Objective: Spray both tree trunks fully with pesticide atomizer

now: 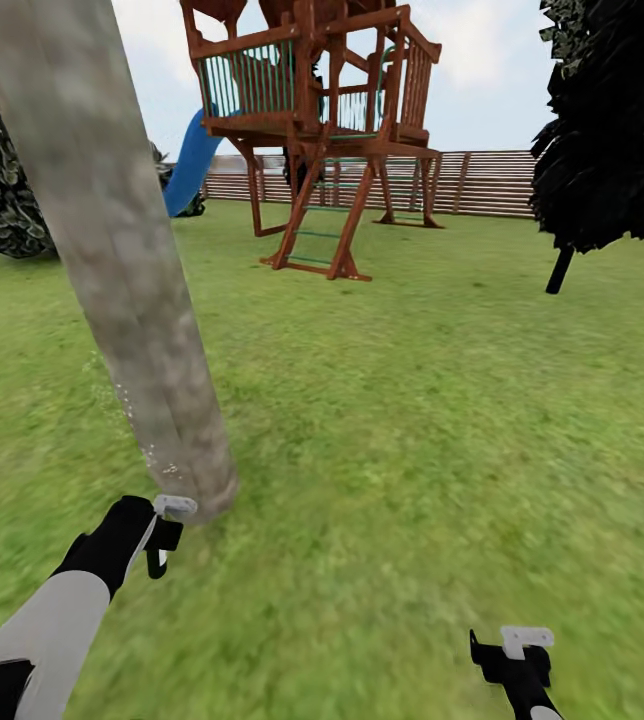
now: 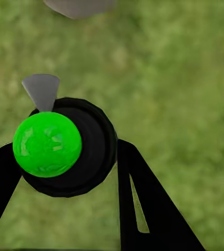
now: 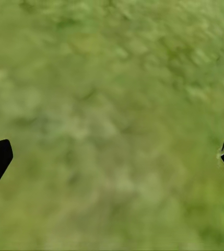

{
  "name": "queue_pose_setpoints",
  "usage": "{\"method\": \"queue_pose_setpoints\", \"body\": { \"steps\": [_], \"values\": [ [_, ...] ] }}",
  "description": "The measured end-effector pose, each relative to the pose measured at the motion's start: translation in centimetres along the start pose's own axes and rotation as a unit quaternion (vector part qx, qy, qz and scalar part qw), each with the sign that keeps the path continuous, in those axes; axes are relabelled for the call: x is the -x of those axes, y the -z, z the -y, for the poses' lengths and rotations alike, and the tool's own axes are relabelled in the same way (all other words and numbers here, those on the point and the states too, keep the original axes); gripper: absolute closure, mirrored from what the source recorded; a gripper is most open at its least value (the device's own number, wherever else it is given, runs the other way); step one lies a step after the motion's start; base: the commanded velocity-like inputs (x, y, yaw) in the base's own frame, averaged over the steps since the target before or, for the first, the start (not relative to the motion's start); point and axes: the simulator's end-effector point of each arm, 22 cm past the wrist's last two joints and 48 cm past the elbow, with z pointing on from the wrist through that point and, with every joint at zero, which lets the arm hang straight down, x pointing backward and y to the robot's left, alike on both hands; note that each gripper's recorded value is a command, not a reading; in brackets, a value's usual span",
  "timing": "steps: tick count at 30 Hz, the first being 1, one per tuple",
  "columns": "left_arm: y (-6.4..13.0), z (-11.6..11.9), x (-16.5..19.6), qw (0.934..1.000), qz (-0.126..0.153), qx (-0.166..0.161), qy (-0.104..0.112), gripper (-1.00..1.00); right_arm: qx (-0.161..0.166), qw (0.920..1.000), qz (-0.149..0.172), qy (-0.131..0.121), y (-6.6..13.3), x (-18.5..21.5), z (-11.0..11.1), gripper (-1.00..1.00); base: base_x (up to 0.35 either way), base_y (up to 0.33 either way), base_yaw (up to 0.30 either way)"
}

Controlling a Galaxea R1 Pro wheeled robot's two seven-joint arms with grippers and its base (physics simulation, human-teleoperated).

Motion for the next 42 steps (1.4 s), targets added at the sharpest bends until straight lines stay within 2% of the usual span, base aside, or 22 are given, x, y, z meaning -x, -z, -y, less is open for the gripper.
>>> {"method": "queue_pose_setpoints", "body": {
  "steps": [11, 23, 28, 32, 35, 37, 39, 40, 42],
  "values": [
    [0.0, 0.0, 0.0, 1.0, 0.0, 0.0, 0.001, 1.0, 0.0, 1.0, 0.0, 0.0, 0.0, 0.0, 0.0, -1.0, 0.143, -0.268, 0.276],
    [0.0, 0.0, 0.0, 1.0, 0.0, 0.0, 0.002, 1.0, 0.001, 1.0, 0.0, 0.0, 0.0, 0.0, -0.1, -1.0, 0.163, -0.245, 0.077],
    [0.0, 1.9, 0.3, 0.9999, 0.003, -0.016, 0.004, 1.0, 0.0, 1.0, 0.0, -0.001, 0.0, 0.0, 0.0, -1.0, 0.006, -0.27, 0.275],
    [0.4, 1.7, 1.0, 0.9998, 0.012, -0.014, 0.004, 1.0, 0.0, 1.0, 0.0, -0.001, 0.0, 0.0, 0.0, -1.0, 0.0, -0.056, 0.277],
    [2.5, 0.5, 4.9, 0.9983, 0.059, -0.003, 0.005, 1.0, 0.0, 1.0, 0.0, 0.0, 0.0, 0.0, 0.0, -1.0, 0.0, -0.002, 0.234],
    [2.8, -0.8, 5.1, 0.9981, 0.061, 0.005, 0.006, 1.0, 0.0, 1.0, 0.0, 0.0, 0.0, 0.0, 0.0, -1.0, 0.0, 0.0, 0.052],
    [2.7, -3.9, 4.4, 0.9982, 0.054, 0.025, 0.008, 1.0, -0.001, 1.0, 0.0, 0.0, 0.0, 0.0, 0.1, -1.0, 0.0, 0.0, 0.008],
    [2.5, -4.1, 3.9, 0.9985, 0.049, 0.02, 0.011, 1.0, -0.001, 1.0, 0.001, 0.0, 0.0, 0.0, 0.2, -1.0, 0.0, 0.0, 0.001],
    [2.3, -2.5, 4.0, 0.9988, 0.048, -0.004, 0.01, 1.0, -0.002, 1.0, 0.001, 0.0, 0.0, 0.1, 0.2, -1.0, 0.0, 0.0, 0.0]
  ]
}}
